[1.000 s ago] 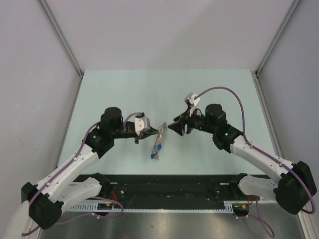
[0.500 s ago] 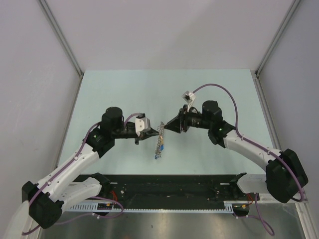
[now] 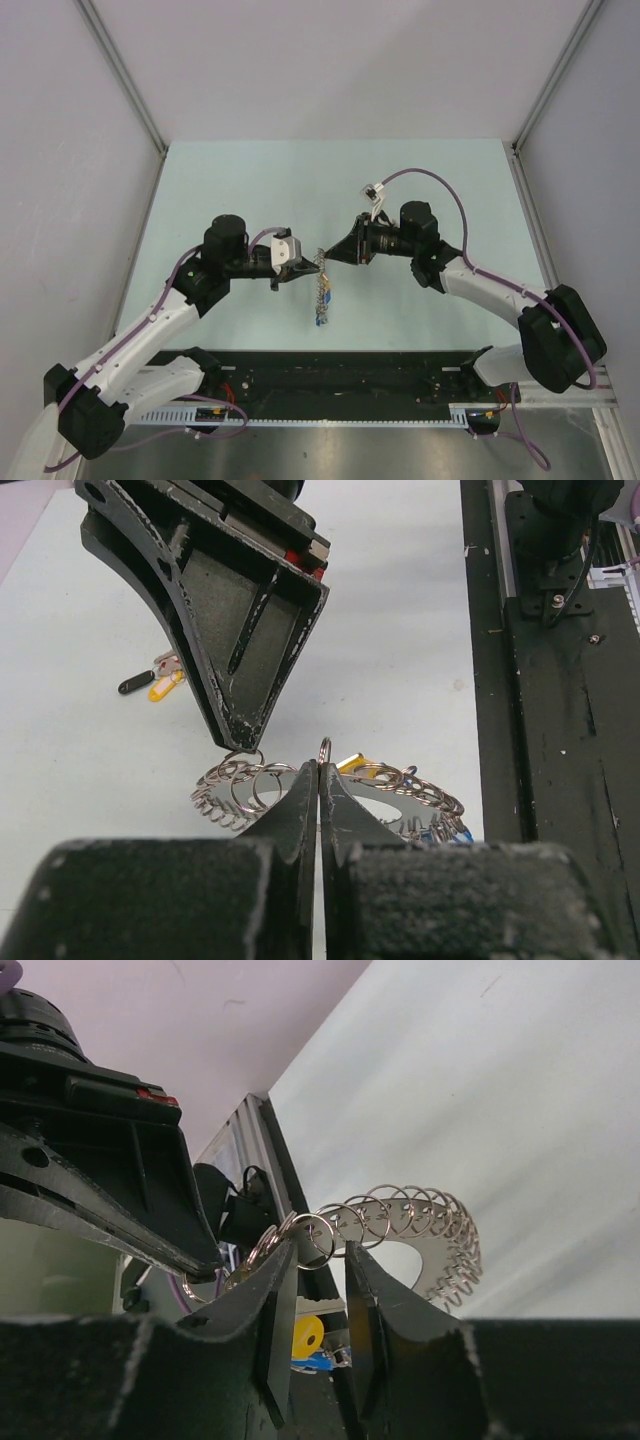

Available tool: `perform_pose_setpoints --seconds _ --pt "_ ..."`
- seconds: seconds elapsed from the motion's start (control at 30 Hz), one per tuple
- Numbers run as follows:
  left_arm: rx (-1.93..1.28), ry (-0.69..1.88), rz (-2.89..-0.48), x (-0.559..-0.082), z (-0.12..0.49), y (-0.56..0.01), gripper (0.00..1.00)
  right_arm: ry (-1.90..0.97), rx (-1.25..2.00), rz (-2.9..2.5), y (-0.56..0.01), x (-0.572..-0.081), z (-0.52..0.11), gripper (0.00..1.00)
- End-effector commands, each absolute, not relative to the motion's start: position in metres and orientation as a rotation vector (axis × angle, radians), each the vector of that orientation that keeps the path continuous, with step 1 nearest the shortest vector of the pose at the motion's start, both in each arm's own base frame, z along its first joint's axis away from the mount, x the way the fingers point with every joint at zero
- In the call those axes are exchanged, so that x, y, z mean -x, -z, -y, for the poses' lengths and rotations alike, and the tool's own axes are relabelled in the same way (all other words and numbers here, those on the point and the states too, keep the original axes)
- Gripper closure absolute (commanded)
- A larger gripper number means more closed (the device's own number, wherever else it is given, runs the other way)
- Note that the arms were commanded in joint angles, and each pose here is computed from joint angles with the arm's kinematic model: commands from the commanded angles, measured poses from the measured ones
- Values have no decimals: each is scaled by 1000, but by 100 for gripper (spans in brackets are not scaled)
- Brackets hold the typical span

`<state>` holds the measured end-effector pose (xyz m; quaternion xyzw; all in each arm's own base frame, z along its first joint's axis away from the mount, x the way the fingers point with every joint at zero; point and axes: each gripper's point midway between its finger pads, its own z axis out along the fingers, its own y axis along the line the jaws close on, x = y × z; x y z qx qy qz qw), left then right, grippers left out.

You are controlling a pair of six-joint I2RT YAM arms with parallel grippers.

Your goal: Put the keys on the keyring

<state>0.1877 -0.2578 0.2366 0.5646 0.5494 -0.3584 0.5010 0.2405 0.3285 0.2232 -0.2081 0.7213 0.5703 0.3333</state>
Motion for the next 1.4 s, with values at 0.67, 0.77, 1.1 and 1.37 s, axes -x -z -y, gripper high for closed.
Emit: perform_pose_setpoints --seconds 0.67,0.77,1.1,1.37 --pt "-1375 834 -1243 -189 258 -258 87 -1514 628 -1738 -263 -240 -331 100" --pt "-1375 832 -1238 -187 257 -260 84 -1418 687 -1710 -269 -242 -326 100" --pt "-1303 799 -1267 -195 252 -268 53 -1198 952 -1494 -301 -232 -312 100" --pt "-1240 918 -1272 -194 260 -277 51 -1131 1120 -1366 -305 -217 -307 100"
